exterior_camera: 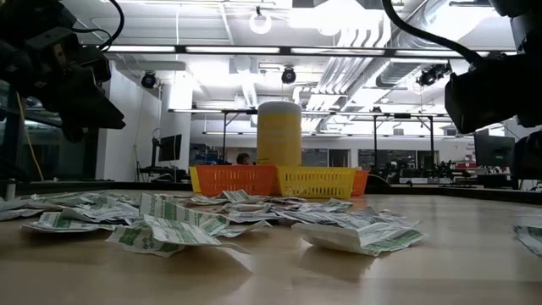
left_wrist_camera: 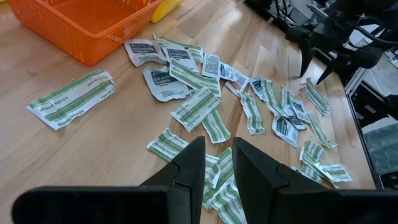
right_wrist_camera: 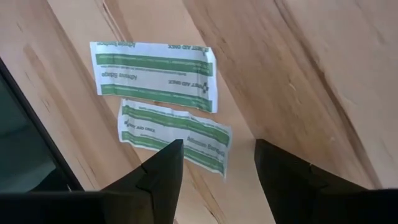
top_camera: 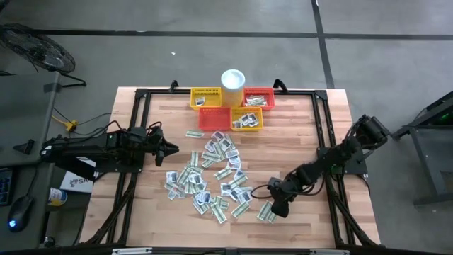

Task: Pick & Place First Aid Supplies
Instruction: Put the green bandage pack into the top orange basket

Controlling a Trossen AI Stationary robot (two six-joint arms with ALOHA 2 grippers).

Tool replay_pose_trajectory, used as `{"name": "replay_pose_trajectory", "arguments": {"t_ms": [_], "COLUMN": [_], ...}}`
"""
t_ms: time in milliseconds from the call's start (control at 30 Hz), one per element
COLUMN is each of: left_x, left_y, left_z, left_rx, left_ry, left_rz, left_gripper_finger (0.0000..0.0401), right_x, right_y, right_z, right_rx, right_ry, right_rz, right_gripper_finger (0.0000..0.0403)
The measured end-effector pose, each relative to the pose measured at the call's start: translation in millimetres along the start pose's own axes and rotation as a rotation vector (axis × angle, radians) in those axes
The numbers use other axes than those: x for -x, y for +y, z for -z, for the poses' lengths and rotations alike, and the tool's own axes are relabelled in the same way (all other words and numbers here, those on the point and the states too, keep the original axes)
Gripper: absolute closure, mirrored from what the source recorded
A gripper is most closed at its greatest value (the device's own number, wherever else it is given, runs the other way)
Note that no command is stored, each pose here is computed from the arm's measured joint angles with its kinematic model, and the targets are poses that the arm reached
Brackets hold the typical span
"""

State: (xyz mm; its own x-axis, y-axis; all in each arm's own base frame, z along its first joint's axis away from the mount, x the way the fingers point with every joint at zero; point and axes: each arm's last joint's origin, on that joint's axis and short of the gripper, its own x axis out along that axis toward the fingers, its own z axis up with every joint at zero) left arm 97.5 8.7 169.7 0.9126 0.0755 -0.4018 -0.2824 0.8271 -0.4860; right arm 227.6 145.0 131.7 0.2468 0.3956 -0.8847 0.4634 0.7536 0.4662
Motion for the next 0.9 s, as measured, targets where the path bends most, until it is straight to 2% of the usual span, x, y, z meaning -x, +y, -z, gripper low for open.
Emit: {"name": "replay_pose_trajectory", "arguments": {"t_ms": [433,900], "left_x": [-0.1,-0.1], "left_y": [0.1,0.0], "left_z": [0.0,0.1], "left_rx": [0.0,0.0], "left_ry": [0.0,0.0], "left_rz": [0.0,0.0], "left_gripper_finger": [0.0321,0.0321], "right_x": [-4.5,-9.7], "right_y": [2.0,-1.3], "right_z": [1.1,2.3], "right_rx": [-0.031,-0.057], "right_ry": [0.01,0.038], "right_rz": [-0.013,0.018], "right_gripper_finger": [0.0221,0.0326]}}
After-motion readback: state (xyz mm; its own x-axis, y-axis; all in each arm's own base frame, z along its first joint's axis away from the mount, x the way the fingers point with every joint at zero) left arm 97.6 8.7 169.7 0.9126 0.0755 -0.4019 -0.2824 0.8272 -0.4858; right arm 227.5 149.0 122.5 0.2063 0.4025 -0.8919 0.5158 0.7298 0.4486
